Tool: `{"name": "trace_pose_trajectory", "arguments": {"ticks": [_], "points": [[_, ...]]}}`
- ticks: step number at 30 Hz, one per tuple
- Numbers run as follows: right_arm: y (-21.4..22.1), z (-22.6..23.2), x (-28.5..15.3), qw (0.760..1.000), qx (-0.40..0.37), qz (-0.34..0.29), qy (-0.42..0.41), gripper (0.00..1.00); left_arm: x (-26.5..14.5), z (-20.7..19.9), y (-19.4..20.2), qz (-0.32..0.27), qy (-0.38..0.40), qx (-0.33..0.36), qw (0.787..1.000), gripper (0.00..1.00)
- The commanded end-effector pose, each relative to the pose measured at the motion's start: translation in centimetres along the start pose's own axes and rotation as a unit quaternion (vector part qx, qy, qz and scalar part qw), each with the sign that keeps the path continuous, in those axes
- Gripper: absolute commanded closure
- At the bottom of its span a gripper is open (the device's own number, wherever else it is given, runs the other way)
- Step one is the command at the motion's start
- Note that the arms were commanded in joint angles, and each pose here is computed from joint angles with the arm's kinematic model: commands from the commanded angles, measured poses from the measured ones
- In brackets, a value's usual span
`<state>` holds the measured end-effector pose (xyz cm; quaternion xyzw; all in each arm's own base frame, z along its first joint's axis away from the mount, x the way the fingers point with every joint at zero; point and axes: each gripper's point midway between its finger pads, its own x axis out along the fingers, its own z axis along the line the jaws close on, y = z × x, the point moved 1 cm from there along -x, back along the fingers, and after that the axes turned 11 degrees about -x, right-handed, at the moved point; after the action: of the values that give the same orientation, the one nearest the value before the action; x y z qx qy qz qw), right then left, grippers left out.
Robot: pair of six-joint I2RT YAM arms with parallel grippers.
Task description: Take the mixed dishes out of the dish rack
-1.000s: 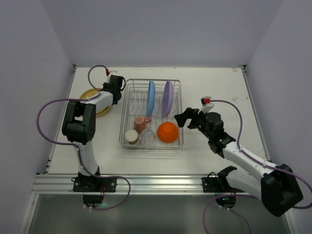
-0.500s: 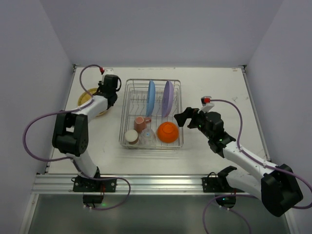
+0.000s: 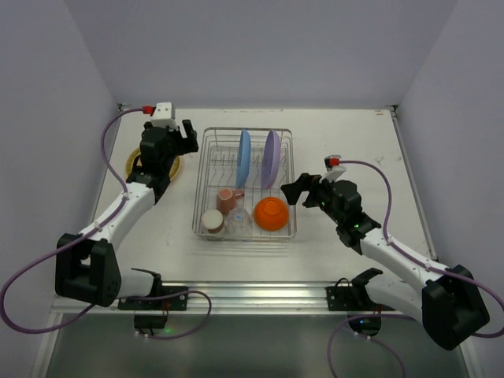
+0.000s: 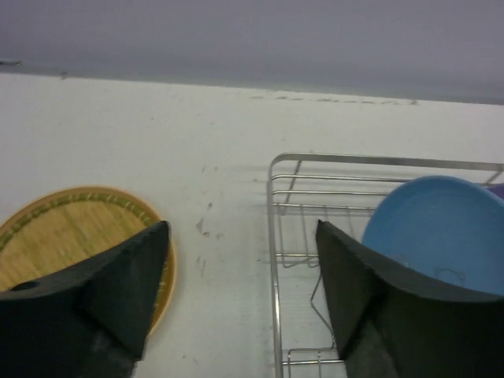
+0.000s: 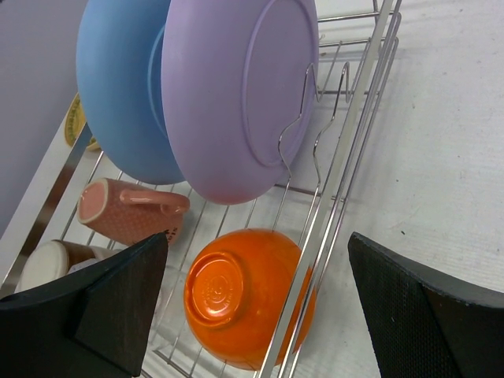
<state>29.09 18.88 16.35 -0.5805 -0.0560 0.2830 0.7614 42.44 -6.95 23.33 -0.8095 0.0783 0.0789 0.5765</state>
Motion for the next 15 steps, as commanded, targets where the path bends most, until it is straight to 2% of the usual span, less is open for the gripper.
{"name": "trace_pose_trajectory", "arguments": {"ticks": [1, 3, 10, 15], "points": [[-2.2, 1.0, 0.1, 0.999, -0.010, -0.026, -0.016, 0.01, -1.5, -4.9, -1.9, -0.017, 0.139, -0.017, 0.990, 0.12], [-2.1, 1.1, 0.1, 0.999, -0.010, -0.026, -0.019, 0.01, -1.9, -6.0, -1.7, -0.005, 0.171, -0.018, 0.985, 0.01], [-2.1, 1.2, 0.1, 0.999, -0.010, -0.025, -0.023, 0.01, -3.7, -8.3, -0.3, 0.034, 0.251, -0.025, 0.967, 0.00], [-2.1, 1.3, 0.2, 0.999, -0.010, -0.024, -0.024, 0.01, -5.6, -10.2, 0.7, 0.050, 0.320, -0.041, 0.945, 0.00]]}}
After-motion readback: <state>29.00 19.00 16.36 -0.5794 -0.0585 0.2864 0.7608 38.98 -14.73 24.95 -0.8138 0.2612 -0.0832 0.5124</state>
